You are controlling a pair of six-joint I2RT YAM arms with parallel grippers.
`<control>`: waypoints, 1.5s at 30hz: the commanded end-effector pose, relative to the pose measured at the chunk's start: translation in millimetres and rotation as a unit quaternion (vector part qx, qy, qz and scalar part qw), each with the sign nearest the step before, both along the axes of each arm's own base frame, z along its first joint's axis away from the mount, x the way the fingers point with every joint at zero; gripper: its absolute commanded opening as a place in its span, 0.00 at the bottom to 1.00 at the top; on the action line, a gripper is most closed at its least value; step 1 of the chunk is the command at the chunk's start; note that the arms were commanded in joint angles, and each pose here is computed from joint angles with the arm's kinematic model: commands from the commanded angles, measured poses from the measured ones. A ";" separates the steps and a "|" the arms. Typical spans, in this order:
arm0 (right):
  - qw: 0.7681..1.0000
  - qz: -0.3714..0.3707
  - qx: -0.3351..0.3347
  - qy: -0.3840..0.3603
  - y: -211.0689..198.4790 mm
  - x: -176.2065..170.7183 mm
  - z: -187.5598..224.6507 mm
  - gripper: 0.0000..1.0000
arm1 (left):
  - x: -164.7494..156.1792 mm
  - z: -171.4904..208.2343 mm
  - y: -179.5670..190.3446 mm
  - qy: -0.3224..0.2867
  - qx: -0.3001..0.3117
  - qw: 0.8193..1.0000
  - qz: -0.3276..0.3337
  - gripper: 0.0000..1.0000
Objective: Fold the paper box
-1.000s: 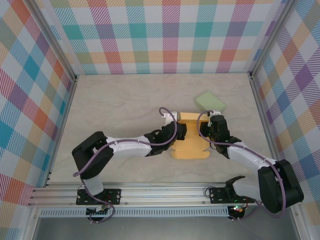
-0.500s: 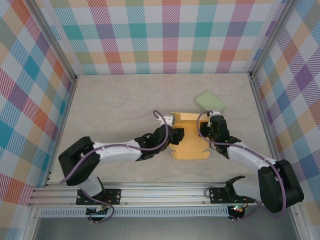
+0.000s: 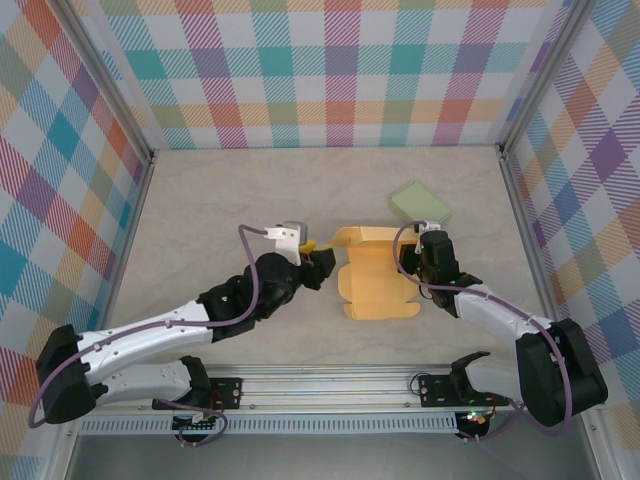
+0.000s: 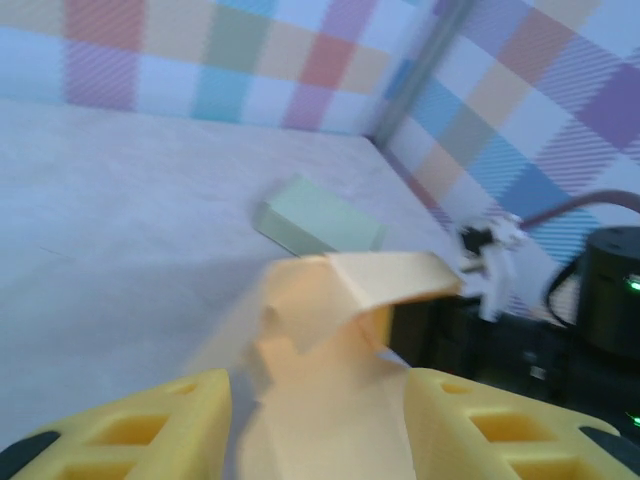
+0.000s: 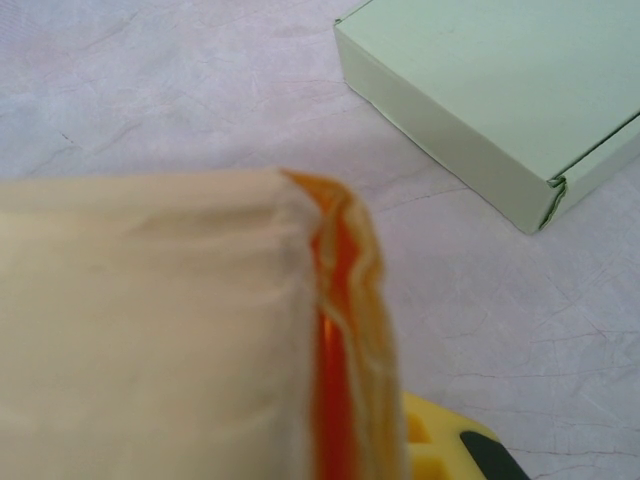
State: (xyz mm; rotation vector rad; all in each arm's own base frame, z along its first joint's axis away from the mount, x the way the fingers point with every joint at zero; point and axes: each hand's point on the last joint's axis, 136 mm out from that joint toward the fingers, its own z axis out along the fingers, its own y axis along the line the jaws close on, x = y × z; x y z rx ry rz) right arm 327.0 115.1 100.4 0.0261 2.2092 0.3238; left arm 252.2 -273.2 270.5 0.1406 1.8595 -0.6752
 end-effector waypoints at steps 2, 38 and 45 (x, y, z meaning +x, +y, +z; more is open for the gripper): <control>1.000 0.006 0.009 -0.013 4.2 2.3 7.1 0.00 | 37.1 -22.3 53.9 0.002 0.096 0.990 0.106 0.47; 1.000 0.007 0.008 -0.014 4.3 2.3 7.7 0.00 | 52.2 -115.9 -69.5 0.006 0.220 0.966 -0.138 0.51; 1.000 0.006 0.008 -0.013 3.9 2.5 7.3 0.00 | 40.5 -119.8 -69.5 -0.003 0.240 0.959 -0.152 0.51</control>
